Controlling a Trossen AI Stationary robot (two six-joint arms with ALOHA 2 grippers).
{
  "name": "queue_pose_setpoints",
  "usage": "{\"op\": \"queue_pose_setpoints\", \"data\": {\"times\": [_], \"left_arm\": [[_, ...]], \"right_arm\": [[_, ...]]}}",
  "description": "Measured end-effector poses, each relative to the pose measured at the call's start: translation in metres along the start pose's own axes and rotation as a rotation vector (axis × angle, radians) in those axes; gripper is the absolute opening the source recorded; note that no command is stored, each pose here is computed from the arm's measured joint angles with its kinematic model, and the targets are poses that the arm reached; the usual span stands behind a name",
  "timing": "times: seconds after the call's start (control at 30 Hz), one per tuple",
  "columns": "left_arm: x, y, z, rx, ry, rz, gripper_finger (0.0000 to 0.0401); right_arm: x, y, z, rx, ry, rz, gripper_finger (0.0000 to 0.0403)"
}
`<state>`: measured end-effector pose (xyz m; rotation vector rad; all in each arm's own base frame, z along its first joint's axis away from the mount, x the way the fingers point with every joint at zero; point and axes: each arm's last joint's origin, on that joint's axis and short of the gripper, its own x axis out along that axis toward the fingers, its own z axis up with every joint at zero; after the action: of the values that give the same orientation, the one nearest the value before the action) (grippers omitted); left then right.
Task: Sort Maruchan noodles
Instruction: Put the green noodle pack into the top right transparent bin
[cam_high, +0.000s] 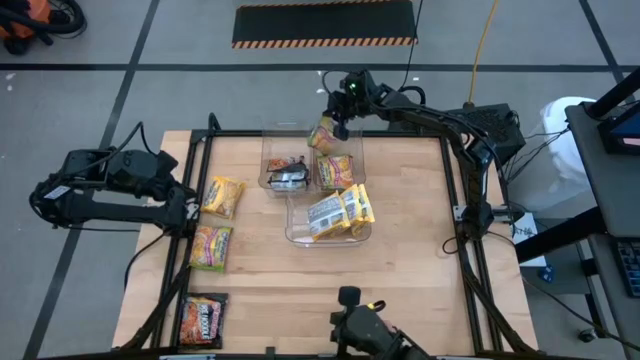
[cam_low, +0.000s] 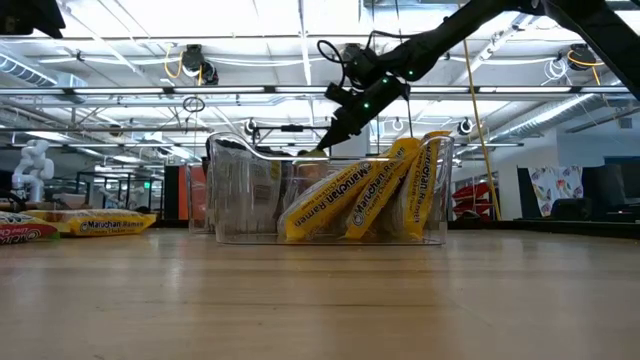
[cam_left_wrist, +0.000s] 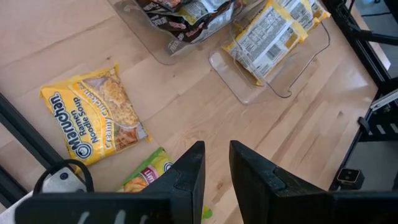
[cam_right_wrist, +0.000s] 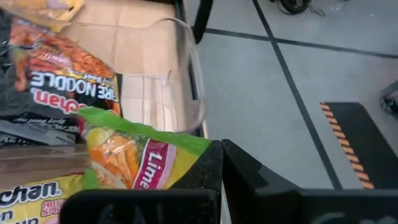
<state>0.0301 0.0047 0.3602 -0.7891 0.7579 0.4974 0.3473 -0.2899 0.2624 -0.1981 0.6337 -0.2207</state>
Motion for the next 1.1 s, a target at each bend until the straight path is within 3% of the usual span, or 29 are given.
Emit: {"op": "queue_pose_setpoints", "data": {"times": [0.4, 0.8, 1.1], "left_arm": [[0.0, 0.0, 0.0, -0.003, 0.0, 0.001, 0.0079], [0.0, 0.0, 0.0, -0.005, 0.0, 0.001, 0.0079], [0.0, 0.0, 0.0, -0.005, 0.0, 0.001, 0.0079]], "right_arm": [[-0.004, -0.009, -0.007, 0.163, 0.023, -0.026, 0.0], [-0.003, -0.012, -0.003, 0.311, 0.05, -0.223, 0.0], [0.0, -0.004, 0.001, 0.386, 0.06, -0.265, 0.0]]}}
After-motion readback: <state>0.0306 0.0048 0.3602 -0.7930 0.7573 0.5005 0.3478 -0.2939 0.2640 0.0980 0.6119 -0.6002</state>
